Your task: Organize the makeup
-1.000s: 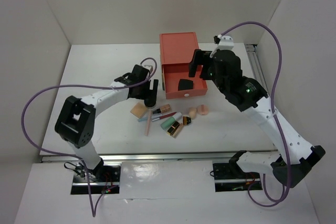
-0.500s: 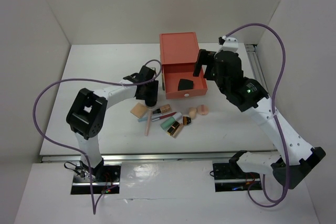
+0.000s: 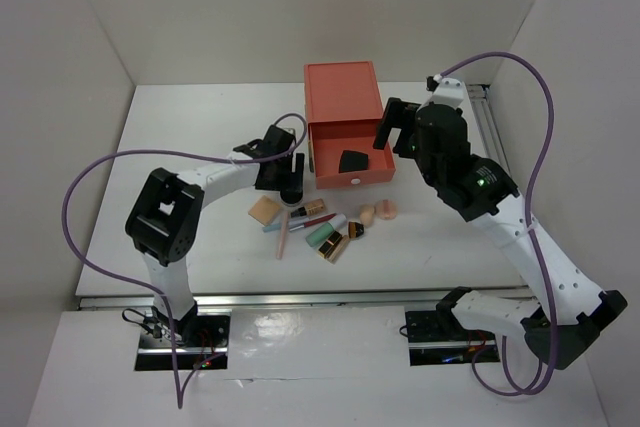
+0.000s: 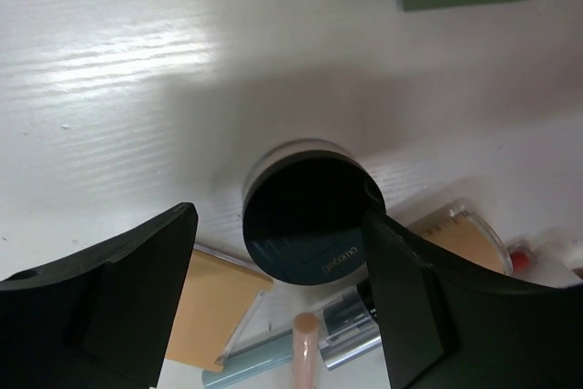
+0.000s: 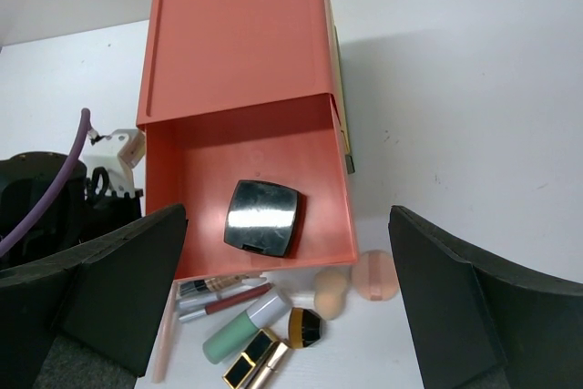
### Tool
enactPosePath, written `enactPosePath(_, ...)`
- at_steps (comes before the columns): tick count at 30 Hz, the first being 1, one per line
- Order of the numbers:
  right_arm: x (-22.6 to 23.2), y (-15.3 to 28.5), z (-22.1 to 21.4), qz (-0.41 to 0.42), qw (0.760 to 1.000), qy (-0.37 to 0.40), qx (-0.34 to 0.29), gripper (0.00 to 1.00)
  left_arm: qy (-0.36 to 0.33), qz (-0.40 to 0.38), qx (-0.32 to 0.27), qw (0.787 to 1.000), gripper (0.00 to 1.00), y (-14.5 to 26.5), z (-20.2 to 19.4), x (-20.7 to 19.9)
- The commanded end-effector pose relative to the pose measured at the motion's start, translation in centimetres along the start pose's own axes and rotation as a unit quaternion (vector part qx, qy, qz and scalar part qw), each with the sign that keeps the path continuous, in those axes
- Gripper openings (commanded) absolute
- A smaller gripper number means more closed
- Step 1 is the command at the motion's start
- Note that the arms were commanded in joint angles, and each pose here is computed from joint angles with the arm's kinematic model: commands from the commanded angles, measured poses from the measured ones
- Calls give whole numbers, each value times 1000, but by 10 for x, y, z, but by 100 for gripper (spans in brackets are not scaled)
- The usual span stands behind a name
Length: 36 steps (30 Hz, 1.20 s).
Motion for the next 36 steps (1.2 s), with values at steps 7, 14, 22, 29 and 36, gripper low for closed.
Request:
enactPosePath(7,-2,3,0,0,1000,-14,-6,99,-17,-65,23,997,89,22,-6,-9)
enactPosePath(14,-6,3,-6,-13,1000,-10,0,99,-31,-22,41,998,91,-3,-17,-12)
enactPosePath(22,-9,6,-8,-21,1000,-19,-3,99,-19,41,52,998,79,-26,-26,-2)
enactPosePath(29,-10,9,-8,-21,1000,-19,-3,99,-14,47,-8,999,65,13,-2,-8)
enactPosePath(36,-16,14,-20,-35,999,-6,17,99,8,17,-160,987,65,132,54,-22)
Point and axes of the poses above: each gripper's point midway between its finger pads, its own y axis back along the fingers, its own x axis along the line the jaws close on, z = x × y, the point moved 10 cm from there along y, back along the fingers, and after that the axes turned 14 degrees about y, right-handed, at the moved point
